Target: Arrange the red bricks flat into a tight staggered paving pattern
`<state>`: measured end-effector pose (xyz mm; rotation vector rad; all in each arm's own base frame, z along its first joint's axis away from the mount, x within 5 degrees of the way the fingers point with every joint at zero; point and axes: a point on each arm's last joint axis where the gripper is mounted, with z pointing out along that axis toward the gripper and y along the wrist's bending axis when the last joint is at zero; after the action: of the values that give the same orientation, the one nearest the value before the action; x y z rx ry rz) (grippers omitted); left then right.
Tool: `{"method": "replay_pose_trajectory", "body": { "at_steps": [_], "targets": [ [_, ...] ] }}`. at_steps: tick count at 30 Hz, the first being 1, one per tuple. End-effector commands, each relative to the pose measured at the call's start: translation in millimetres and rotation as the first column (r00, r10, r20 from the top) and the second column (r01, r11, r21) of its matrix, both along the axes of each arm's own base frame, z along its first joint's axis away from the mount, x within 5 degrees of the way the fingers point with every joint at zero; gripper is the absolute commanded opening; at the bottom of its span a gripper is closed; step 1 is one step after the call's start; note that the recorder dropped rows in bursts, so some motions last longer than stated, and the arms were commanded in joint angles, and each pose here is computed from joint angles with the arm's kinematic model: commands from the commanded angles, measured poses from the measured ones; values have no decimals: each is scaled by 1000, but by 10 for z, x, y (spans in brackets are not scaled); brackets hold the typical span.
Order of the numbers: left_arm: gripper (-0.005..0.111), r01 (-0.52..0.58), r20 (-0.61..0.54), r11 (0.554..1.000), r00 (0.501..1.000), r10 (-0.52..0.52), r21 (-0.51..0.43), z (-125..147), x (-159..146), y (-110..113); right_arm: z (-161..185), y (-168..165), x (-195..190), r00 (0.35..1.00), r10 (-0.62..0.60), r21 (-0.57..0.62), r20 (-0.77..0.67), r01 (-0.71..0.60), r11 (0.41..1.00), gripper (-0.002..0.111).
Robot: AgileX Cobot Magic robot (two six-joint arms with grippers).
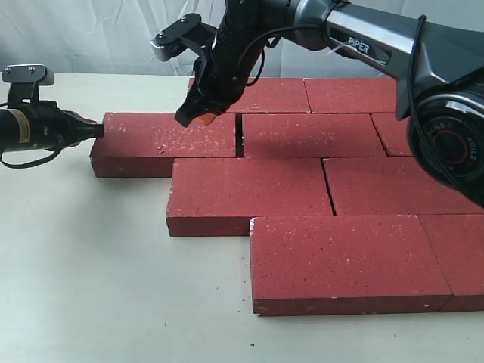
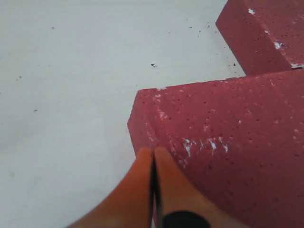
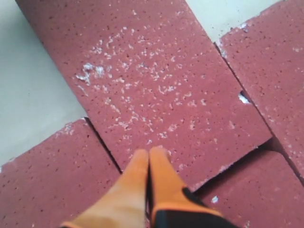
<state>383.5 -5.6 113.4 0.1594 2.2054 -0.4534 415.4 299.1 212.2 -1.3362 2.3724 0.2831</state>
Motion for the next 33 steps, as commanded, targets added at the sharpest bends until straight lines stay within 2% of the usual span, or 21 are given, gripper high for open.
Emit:
{"method": "replay_pose_trajectory", "body": {
  "at_steps": [1, 6, 13, 18, 22, 25, 33],
  "targets": [
    [0, 32, 9, 999, 999, -32, -9, 16, 20, -137, 76, -117, 28, 1000, -17, -10, 0, 17, 1000, -1],
    [0, 47, -30, 999, 998, -47, 16, -124, 62, -215, 74, -129, 29, 1000, -19, -12, -7, 18, 1000, -1],
    [0, 41, -31, 999, 999, -40, 22, -107, 62, -207, 63, -146, 12, 1000, -13, -34, -25, 12, 999, -1],
    [0, 67, -29, 997, 997, -66, 32, 3, 40, -219, 57, -169, 19, 999, -25, -59, -20, 23, 998, -1],
    [0, 71, -40, 997, 997, -70, 27, 65, 22, -224, 41, -144, -44, 995, -20, -33, -98, 17, 999, -1],
    [0, 71, -49, 997, 996, -69, 39, 63, 17, -216, 35, -133, -121, 985, 55, -29, -161, -60, 998, -1],
    [0, 67, -49, 997, 997, -65, 37, 64, 18, -215, 50, -84, -151, 980, 74, 22, -184, -71, 997, -1]
  ]
}}
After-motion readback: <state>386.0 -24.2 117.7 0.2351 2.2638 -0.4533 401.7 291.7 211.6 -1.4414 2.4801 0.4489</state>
